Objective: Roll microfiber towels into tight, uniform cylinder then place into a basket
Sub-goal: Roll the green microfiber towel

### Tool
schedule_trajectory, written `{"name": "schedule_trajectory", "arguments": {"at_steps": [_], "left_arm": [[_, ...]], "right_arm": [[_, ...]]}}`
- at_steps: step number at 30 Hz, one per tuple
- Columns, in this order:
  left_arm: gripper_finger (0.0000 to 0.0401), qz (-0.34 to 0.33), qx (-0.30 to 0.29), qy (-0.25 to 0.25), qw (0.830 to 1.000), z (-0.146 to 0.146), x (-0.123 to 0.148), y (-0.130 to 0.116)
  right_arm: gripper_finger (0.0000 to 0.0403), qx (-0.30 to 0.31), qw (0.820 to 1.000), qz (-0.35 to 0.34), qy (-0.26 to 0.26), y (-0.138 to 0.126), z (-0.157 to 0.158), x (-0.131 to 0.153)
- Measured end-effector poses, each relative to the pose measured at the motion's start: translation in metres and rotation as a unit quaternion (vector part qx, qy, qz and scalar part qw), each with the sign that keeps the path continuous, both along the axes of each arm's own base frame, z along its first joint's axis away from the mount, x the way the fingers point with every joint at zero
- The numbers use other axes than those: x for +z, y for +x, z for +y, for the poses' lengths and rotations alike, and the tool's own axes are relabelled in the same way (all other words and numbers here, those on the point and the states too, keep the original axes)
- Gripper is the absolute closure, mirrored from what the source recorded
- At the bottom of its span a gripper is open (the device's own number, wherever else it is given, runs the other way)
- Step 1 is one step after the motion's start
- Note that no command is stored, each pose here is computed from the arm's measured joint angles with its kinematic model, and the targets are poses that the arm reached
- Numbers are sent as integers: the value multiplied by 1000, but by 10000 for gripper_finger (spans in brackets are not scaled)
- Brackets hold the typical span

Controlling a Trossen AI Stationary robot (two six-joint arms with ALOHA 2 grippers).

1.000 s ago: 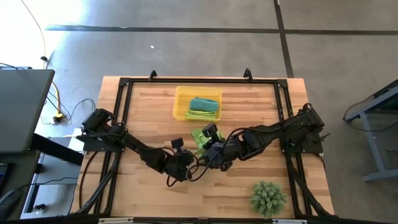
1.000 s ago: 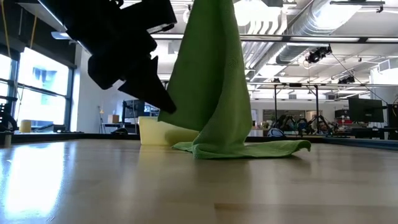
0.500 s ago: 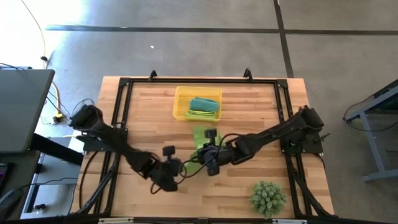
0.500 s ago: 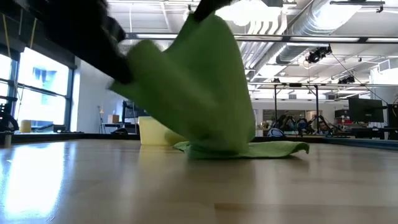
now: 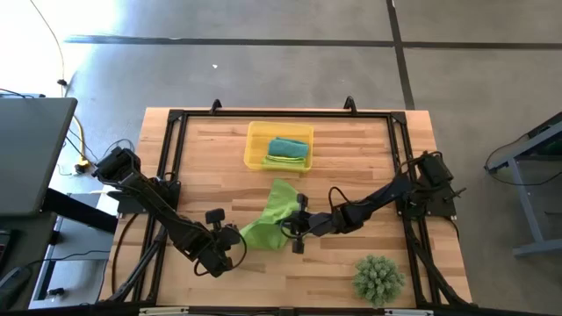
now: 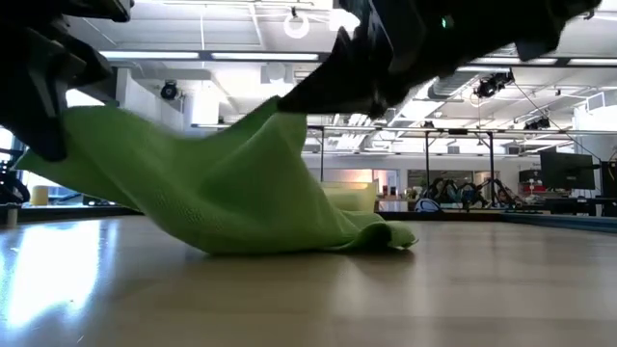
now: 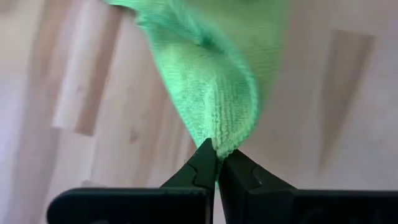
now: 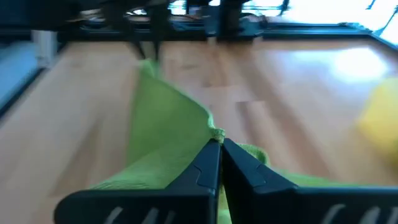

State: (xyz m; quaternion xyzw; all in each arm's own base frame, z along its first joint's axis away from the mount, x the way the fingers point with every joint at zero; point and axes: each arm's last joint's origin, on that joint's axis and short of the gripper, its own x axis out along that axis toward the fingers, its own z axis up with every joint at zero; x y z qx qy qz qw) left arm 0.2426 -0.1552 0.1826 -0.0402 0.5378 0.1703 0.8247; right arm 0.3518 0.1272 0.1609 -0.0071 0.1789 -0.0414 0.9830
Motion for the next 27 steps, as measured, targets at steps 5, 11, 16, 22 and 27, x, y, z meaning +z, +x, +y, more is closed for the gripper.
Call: {"name": "schedule_trajectory", "arguments": {"at_steps": [5,11,16,22,27], "left_arm": [[401,-3,16,15,1000,4,0,1],[401,2,26,18,999,8,0,1],[401,9,25,21,999,9,0,0],[401,14,29,23,999,9,-1,-1],[401,14,32,22,999,9,-1,-1]], "right_arm": [[352,31,998,36,31,-6,6,-28],[257,150,985,75,29,-11,19,-30],[233,238,965,106,-35,-21,23,-9],[239,249,944,159,-150,-28,17,19],[250,199,943,167,-209,-13,8,27]]}}
